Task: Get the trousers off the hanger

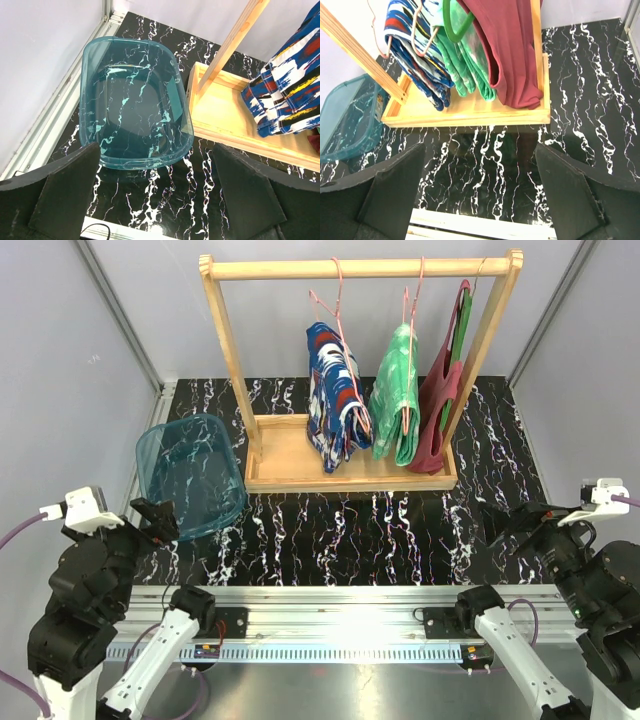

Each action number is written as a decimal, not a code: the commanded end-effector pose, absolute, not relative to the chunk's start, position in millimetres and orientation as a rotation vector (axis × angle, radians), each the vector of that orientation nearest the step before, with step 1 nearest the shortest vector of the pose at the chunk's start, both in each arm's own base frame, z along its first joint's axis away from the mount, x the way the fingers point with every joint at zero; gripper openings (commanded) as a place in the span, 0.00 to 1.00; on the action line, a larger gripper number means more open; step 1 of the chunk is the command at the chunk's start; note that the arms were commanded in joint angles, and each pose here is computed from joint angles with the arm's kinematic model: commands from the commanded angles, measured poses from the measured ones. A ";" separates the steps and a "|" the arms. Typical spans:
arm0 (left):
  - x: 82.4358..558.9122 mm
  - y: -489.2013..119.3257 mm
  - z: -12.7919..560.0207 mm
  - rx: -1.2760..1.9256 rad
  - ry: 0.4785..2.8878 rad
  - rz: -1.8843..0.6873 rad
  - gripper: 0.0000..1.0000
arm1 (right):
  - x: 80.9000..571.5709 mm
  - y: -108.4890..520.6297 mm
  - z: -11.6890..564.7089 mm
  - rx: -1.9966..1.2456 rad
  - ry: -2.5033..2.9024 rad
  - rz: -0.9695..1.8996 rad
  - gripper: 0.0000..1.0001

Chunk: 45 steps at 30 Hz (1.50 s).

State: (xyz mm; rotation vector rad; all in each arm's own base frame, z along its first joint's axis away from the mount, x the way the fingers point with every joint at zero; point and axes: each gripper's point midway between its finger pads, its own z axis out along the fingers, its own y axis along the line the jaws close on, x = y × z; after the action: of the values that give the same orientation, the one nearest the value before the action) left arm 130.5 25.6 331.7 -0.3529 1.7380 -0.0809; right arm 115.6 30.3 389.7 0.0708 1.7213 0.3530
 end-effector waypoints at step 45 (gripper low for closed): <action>135.2 6.1 338.4 -0.271 1.807 -0.147 0.99 | 393.0 262.0 408.6 -0.241 1.921 0.294 0.53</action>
State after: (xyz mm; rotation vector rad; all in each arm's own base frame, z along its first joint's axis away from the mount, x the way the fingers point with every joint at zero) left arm 133.3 8.7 331.4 -0.3013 1.8141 -0.1435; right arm 382.4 258.6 387.7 -0.2697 2.0208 0.3027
